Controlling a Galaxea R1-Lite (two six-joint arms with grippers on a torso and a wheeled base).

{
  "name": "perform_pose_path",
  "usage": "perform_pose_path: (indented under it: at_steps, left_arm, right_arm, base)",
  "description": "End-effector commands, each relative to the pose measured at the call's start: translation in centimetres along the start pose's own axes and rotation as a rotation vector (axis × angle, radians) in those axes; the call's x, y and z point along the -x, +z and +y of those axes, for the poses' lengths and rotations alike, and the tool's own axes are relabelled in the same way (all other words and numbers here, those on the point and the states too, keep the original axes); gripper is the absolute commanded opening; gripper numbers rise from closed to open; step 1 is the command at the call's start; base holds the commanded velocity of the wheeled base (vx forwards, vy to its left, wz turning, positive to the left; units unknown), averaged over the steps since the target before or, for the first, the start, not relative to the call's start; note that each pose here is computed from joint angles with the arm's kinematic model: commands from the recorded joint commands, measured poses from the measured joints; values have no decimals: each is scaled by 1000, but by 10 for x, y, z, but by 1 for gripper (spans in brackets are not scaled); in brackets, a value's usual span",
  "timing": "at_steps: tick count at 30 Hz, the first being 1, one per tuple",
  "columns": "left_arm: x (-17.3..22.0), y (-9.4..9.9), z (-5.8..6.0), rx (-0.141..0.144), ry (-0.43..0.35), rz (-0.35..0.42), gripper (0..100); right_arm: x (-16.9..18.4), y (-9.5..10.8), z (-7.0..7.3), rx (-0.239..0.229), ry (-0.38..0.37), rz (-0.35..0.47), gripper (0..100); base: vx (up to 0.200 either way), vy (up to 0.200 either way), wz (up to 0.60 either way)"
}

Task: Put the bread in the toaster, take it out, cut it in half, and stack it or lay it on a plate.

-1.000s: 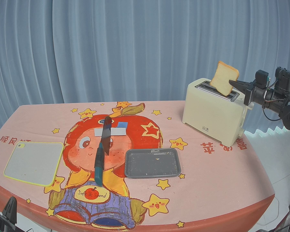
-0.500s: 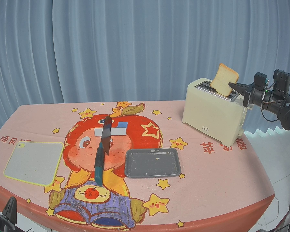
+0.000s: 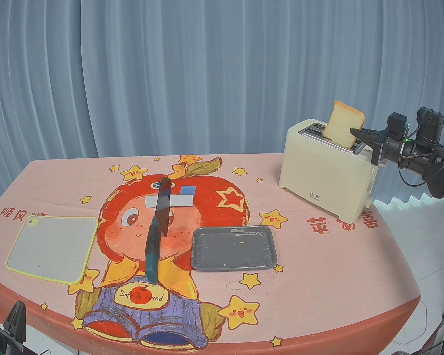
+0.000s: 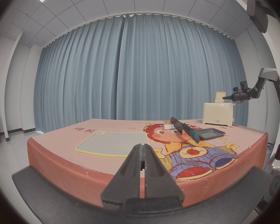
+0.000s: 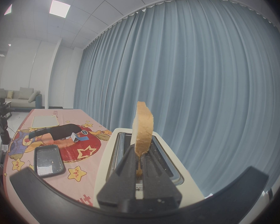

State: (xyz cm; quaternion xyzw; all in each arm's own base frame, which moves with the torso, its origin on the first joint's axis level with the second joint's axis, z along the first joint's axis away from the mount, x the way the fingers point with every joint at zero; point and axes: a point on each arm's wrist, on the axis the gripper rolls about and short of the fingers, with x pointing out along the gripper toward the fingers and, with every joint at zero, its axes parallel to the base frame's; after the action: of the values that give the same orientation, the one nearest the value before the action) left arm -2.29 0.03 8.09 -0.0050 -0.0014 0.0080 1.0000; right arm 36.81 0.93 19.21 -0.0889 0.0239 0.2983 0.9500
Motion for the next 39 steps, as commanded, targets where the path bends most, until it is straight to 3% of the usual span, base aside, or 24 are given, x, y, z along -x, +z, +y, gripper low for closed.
perform_pose_path:
  at_steps: [1, 24, 25, 33, 39]
  left_arm:
    - [0, -5, 0, 1, 2, 1, 0]
    - [0, -5, 0, 1, 1, 1, 0]
    - [0, -5, 0, 1, -1, 1, 0]
    - [0, -5, 0, -1, 1, 1, 0]
    - [0, -5, 0, 1, -1, 1, 0]
  right_arm:
    - [1, -3, 3, -6, 4, 9, 0]
    - [-3, -2, 11, -6, 7, 16, 0]
    - [-3, -2, 11, -6, 1, 17, 100]
    - [-2, -3, 12, -15, -7, 23, 100]
    - [5, 11, 13, 5, -16, -10, 100]
  base:
    - [0, 0, 0]
    - [0, 0, 0]
    - [0, 0, 0]
    - [0, 0, 0]
    - [0, 0, 0]
